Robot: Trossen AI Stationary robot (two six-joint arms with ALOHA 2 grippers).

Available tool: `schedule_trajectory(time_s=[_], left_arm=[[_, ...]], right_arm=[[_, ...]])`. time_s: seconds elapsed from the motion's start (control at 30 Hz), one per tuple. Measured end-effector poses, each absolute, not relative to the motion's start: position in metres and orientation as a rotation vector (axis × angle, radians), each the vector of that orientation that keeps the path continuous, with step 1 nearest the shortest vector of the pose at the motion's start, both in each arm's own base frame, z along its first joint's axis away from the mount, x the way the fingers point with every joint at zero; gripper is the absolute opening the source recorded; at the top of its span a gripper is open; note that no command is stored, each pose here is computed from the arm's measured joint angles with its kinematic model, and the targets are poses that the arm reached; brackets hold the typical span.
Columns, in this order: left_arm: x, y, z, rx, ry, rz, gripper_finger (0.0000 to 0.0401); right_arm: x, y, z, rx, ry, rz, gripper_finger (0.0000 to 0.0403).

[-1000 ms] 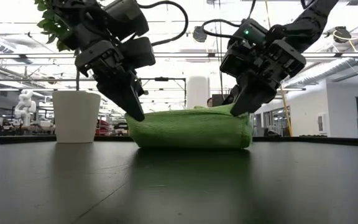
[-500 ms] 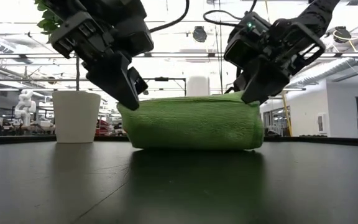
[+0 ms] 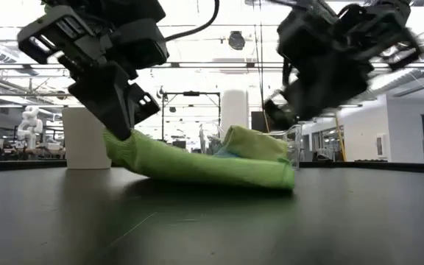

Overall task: Fold microfiber towels
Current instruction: Fold the green microfiber cloth

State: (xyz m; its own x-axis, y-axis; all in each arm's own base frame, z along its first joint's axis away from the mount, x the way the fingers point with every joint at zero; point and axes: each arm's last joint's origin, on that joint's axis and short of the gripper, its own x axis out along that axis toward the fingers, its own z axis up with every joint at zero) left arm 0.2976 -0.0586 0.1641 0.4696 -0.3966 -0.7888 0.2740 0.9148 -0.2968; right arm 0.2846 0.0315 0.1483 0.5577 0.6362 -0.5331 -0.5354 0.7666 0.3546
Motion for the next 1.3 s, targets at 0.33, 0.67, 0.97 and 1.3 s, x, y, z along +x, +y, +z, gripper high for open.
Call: schedule_trajectory(time_s=[0.33, 0.67, 0.97, 1.3], left_arm=[[0.298, -0.058, 0.165, -0.162, 0.997, -0.423, 0.0001], [0.305, -0.009, 0.167, -0.337, 0.965, -0.316, 0.0001], [0.317, 0.021, 0.189, -0.389, 0.889, -0.326, 0.0002], [0.312, 0.054, 0.187, -0.455, 0.988, -0.239, 0.0002]], right_arm=[[0.298, 0.018, 0.149, -0.018, 0.59, 0.455, 0.0023], [0.314, 0.0, 0.095, -0.035, 0.663, 0.414, 0.0001], [0.329, 0.001, 0.079, -0.008, 0.691, 0.423, 0.0], [0.327, 0.015, 0.078, 0.03, 0.708, 0.455, 0.0]])
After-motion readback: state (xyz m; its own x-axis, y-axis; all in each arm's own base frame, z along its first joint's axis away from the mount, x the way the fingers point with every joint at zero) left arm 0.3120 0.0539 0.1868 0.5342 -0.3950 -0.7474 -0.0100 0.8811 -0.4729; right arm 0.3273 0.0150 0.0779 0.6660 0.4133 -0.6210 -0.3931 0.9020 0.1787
